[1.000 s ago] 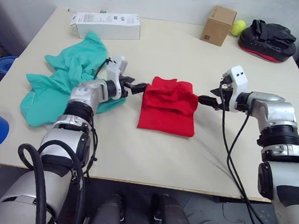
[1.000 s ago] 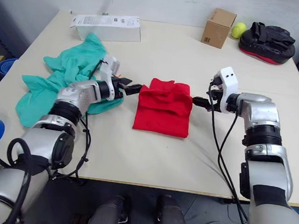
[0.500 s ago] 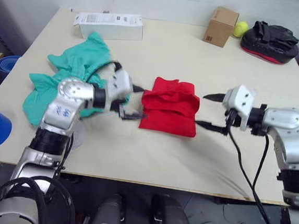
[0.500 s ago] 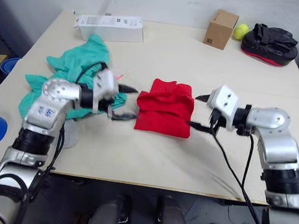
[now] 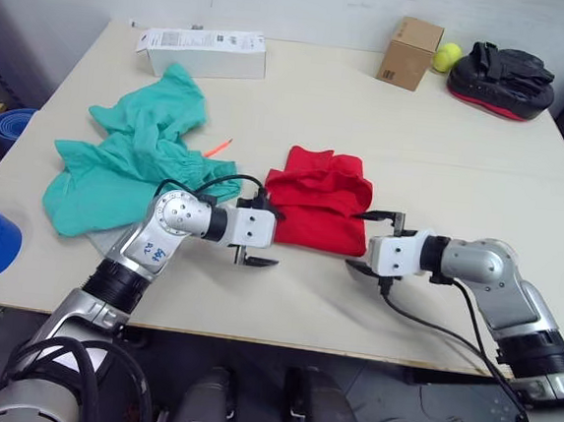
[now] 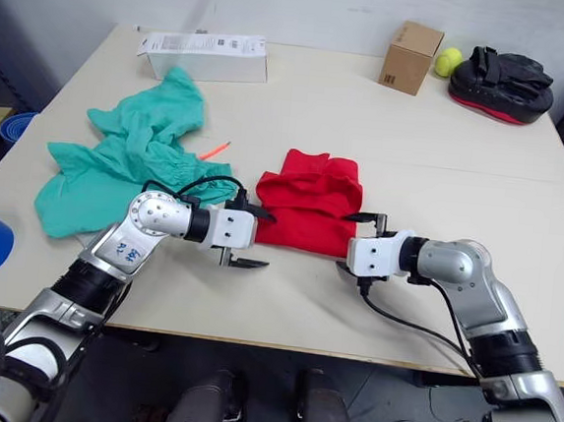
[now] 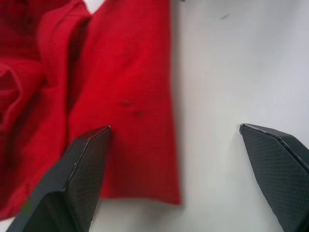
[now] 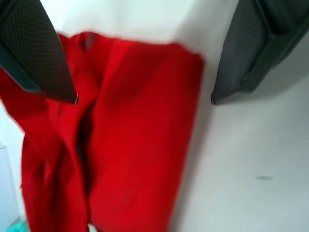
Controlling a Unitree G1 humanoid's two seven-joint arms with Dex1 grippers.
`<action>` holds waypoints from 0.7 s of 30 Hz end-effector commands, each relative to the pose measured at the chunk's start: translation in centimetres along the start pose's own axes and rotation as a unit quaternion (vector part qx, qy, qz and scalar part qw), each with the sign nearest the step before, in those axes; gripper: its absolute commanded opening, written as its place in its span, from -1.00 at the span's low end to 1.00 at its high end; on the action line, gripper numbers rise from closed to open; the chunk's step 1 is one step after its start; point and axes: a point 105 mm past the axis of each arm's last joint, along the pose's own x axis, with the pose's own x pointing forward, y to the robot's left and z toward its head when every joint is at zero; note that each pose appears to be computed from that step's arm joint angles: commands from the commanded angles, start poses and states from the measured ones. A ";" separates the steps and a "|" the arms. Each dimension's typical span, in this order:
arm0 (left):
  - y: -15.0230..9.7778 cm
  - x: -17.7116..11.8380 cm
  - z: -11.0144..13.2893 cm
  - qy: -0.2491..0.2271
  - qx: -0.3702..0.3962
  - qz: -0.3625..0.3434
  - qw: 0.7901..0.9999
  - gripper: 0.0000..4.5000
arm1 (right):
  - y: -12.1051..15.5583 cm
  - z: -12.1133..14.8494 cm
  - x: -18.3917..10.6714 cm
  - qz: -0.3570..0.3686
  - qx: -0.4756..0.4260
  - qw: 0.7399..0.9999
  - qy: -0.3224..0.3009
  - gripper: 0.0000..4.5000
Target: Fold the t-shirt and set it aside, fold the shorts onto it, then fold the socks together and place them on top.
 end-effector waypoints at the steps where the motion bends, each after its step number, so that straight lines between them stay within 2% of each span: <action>1: 0.6 0.2 -0.9 0.016 -0.001 0.019 1.000 0.47 | 0.4 -0.5 0.3 0.001 -0.009 1.000 0.005 0.47; 10: -0.2 -0.1 -1.2 0.007 -0.017 0.001 1.000 -0.80 | 0.6 0.0 -0.2 0.018 -0.012 1.000 -0.012 -0.93; 12: -0.5 -0.6 -0.6 -0.010 -0.030 -0.010 0.999 -0.97 | 0.8 0.7 -0.7 0.034 -0.007 0.999 -0.031 -1.00; 18: -4.1 -4.0 2.3 -0.070 -0.097 -0.106 0.987 -0.97 | 3.0 3.2 -3.0 0.100 0.003 0.992 -0.082 -1.00; 21: -6.1 -5.2 3.0 -0.070 -0.115 -0.139 0.981 -0.97 | 4.6 4.0 -4.2 0.128 0.010 0.987 -0.097 -1.00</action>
